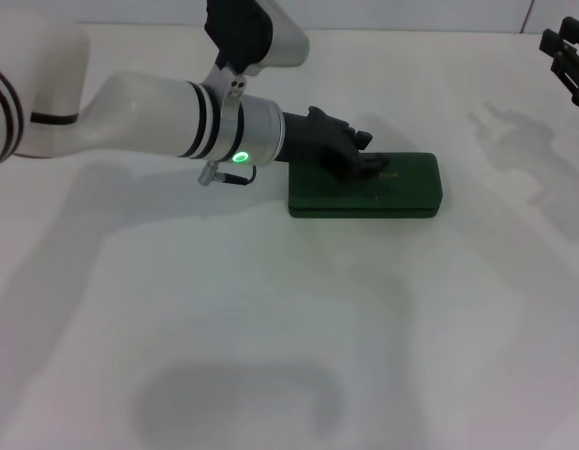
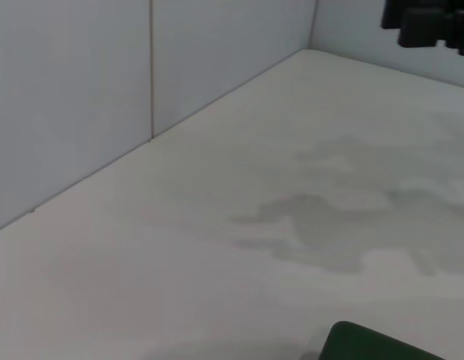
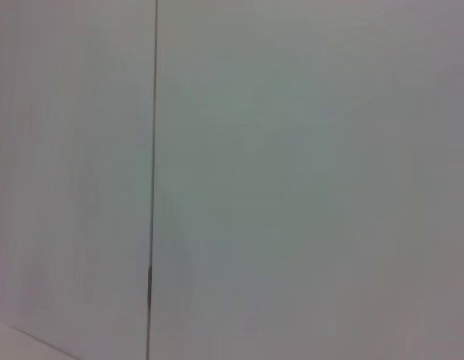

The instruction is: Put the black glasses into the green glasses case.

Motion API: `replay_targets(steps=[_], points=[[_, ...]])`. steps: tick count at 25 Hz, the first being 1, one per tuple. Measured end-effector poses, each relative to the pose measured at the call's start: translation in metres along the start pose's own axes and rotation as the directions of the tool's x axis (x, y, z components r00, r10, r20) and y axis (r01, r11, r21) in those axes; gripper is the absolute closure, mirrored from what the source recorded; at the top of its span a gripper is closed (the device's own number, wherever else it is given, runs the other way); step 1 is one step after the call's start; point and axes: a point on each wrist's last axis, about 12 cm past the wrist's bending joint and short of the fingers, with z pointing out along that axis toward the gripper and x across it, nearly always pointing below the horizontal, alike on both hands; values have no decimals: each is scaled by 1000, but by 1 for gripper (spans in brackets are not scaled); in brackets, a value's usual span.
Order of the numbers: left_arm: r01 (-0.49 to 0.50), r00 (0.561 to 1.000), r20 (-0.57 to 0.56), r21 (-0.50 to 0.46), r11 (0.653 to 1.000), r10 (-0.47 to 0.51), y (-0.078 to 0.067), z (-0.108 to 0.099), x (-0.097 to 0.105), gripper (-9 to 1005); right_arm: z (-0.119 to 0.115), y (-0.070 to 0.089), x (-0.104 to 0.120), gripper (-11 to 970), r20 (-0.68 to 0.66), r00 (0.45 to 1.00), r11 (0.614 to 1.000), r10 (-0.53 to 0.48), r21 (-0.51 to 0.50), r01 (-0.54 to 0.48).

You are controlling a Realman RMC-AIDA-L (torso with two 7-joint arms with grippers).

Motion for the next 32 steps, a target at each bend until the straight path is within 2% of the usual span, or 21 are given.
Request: replay_targets(steps=[5,8,10,11,12,13,15,18,23,30,32], points=[[-13,999,44,13,1000,13,-2,-3,4,587,2,4,0,610,0,1000,1000,-8,-27,8],[-30,985,170,67,997,18,-3,-15,2,580,5,14,-2,603,2,999,993,-35,-110,35],[-54,953,304,123,991,14,-2,-38,3,573,8,26,-6,599,18,998,974,-66,-217,68],[-54,953,304,123,991,14,-2,-38,3,570,8,26,-6,597,18,998,974,-66,-217,68],[-73,922,388,159,985,5,-1,-57,6,567,9,31,-8,595,29,997,962,-75,-262,80],[-99,875,485,196,976,-8,1,-87,14,563,11,40,-13,593,57,995,937,-80,-337,94],[-108,839,543,208,972,-24,3,-112,26,556,17,52,-16,589,80,994,906,-71,-411,98],[-120,809,588,185,975,-13,-1,-138,53,501,29,70,-17,582,79,995,860,-67,-502,98],[-189,788,615,179,966,40,-16,-158,83,373,44,90,-19,572,62,993,790,-102,-601,118],[-182,785,618,161,970,45,-24,-164,99,123,50,97,-18,327,53,994,773,-99,-624,110],[-187,787,615,160,969,50,-26,-165,103,115,52,100,-18,270,48,993,760,-105,-640,112]])
